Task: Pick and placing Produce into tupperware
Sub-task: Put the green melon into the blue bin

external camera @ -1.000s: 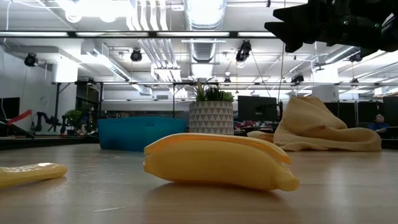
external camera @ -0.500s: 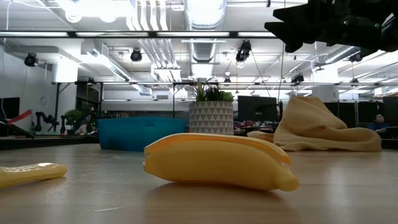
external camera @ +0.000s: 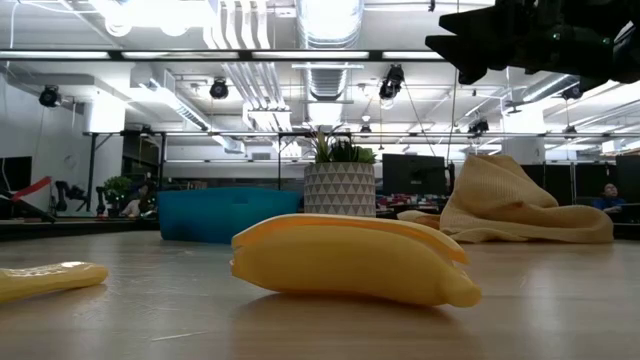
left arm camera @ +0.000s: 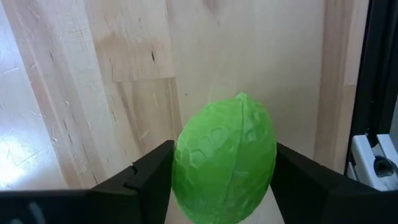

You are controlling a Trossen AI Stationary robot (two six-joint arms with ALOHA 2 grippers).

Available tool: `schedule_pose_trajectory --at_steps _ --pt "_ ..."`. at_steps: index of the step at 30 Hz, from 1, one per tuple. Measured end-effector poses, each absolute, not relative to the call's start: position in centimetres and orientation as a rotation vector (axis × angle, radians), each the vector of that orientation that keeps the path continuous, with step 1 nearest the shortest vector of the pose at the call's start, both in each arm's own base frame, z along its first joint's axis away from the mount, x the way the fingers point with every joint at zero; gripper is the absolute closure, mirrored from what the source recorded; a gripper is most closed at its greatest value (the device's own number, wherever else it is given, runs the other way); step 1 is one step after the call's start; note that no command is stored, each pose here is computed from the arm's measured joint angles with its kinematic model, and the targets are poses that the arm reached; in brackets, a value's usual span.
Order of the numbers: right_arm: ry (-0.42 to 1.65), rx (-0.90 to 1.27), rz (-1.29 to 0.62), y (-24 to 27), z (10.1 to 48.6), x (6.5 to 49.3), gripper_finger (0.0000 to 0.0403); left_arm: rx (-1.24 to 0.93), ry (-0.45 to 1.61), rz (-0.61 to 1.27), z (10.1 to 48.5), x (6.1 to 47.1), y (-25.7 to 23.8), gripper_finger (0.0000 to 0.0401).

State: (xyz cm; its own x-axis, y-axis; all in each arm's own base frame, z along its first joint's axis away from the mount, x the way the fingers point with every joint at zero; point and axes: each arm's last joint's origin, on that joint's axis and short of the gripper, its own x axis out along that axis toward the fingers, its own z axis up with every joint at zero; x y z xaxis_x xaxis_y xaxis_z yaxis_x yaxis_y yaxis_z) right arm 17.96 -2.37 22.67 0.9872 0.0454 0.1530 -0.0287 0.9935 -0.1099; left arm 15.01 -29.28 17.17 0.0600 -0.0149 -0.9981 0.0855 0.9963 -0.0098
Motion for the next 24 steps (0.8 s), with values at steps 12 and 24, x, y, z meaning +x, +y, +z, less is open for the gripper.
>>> schedule_pose_trajectory --at_steps 12,24 --pt "-0.155 -0.108 0.037 -2.37 22.67 17.96 0.0163 0.05 1.456 -0.028 17.27 15.36 -29.07 0.0193" --pt "-0.14 -0.105 0.038 -2.38 22.52 17.99 0.0164 0.022 1.347 0.061 17.99 15.78 -28.55 0.0193"
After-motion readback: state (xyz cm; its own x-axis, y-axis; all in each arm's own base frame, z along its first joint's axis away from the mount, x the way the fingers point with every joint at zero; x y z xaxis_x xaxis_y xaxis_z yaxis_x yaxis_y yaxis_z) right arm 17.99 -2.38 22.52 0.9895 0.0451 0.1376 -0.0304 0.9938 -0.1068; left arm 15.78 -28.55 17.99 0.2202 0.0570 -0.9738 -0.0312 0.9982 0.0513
